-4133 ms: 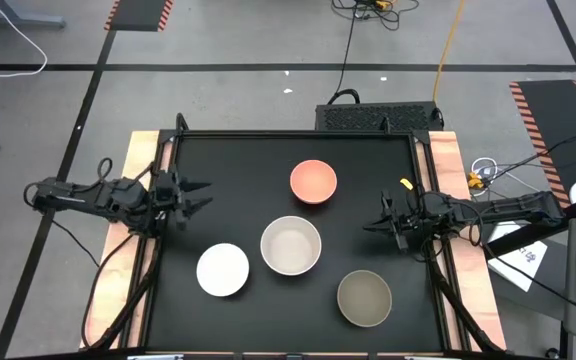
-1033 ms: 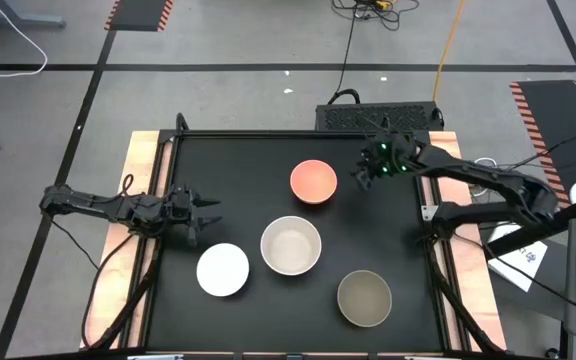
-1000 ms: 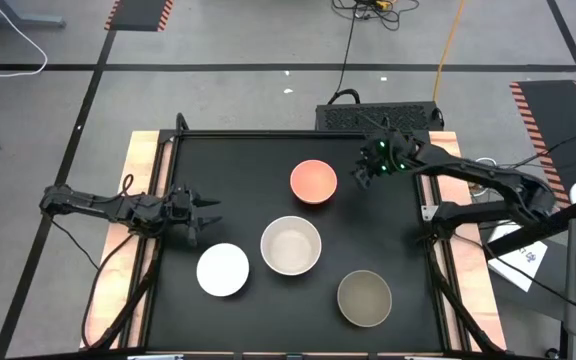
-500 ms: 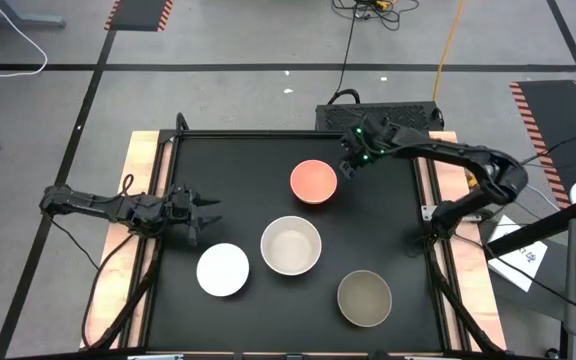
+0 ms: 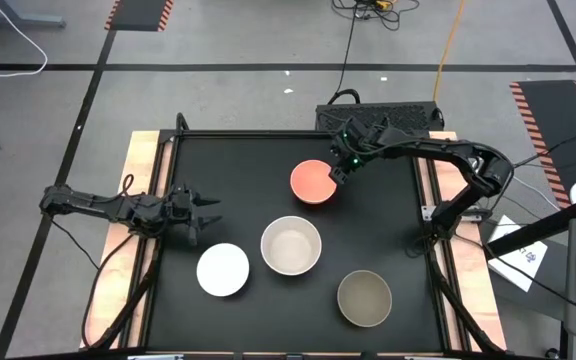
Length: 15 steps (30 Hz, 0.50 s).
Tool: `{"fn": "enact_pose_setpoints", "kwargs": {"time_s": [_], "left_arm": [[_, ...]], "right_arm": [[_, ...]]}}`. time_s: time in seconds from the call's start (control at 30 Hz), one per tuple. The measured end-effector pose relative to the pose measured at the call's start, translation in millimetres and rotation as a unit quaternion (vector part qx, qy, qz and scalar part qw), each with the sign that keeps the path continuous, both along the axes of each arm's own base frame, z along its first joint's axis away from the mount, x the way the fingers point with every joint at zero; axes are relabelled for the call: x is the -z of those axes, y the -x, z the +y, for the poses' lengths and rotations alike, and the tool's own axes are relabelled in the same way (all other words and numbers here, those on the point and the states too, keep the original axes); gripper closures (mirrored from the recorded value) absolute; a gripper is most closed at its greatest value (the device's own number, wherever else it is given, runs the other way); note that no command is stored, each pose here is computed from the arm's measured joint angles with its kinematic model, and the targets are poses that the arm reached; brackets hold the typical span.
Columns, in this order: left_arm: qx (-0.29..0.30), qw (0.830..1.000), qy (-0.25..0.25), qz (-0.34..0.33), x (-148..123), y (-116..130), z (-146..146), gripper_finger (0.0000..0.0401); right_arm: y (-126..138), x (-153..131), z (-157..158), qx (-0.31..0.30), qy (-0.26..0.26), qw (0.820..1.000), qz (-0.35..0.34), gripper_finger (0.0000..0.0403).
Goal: Nest bowls inside each other
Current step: Stack the orange bowl on the gray bowl
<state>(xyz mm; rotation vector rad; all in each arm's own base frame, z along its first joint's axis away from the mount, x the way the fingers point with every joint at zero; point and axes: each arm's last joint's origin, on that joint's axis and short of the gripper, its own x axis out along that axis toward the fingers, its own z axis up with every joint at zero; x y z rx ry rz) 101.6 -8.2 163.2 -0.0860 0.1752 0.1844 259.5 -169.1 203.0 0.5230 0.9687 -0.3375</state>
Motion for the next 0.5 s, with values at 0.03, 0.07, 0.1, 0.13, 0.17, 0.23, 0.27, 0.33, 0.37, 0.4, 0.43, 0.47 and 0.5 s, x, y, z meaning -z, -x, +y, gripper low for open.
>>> {"fn": "enact_pose_setpoints", "kwargs": {"time_s": [0.03,0.07,0.1,0.13,0.17,0.23,0.27,0.33,0.37,0.4,0.43,0.47,0.5], "left_arm": [[0.000,1.000,-0.002,0.000,0.0,0.0,0.0,0.0162],[0.001,1.000,-0.003,0.001,0.0,0.0,0.0,0.0162],[0.000,1.000,-0.003,0.001,0.0,0.0,0.0,0.0162],[0.001,1.000,-0.003,0.001,0.0,0.0,0.0,0.0162],[0.001,1.000,-0.003,0.001,0.0,0.0,0.0,0.0162],[0.001,1.000,-0.003,0.000,-0.1,0.0,0.0,0.0162],[0.001,1.000,-0.003,0.000,-0.1,0.0,0.0,0.0162],[0.001,1.000,-0.003,0.000,-0.1,0.0,0.0,0.0162],[0.000,1.000,-0.003,0.000,-0.1,0.0,0.0,0.0162],[0.000,1.000,-0.003,0.000,-0.1,0.0,0.0,0.0162],[0.000,1.000,-0.002,0.000,-0.1,0.0,0.0,0.0162],[0.000,1.000,-0.002,0.000,-0.1,0.0,0.0,0.0162],[0.000,1.000,-0.002,0.000,-0.1,0.0,0.0,0.0162]], "right_arm": [[-1.5,0.2,0.0,-0.001,0.002,1.000,-0.004,0.0186],[-2.2,1.3,0.0,-0.001,0.000,1.000,-0.003,0.0186],[-3.0,3.2,0.7,-0.001,-0.005,1.000,0.000,0.0186],[-3.8,5.3,1.1,-0.004,-0.010,1.000,0.002,0.0186],[-4.6,7.4,1.0,-0.006,-0.015,1.000,0.002,0.0186],[-6.1,12.5,0.1,-0.004,-0.022,1.000,0.008,0.0186],[-6.7,15.2,-0.3,-0.003,-0.025,1.000,0.012,0.0186],[-7.8,20.2,-1.1,-0.004,-0.029,0.999,0.019,0.0186],[-8.3,22.1,-1.4,-0.006,-0.029,0.999,0.021,0.0186],[-8.7,23.4,-1.7,-0.010,-0.028,0.999,0.022,0.0186],[-8.9,24.0,-1.8,-0.015,-0.025,0.999,0.023,0.0187],[-8.9,24.0,-1.8,-0.019,-0.023,0.999,0.023,0.0189],[-9.0,23.8,-1.9,-0.024,-0.020,0.999,0.022,0.0194]]}}
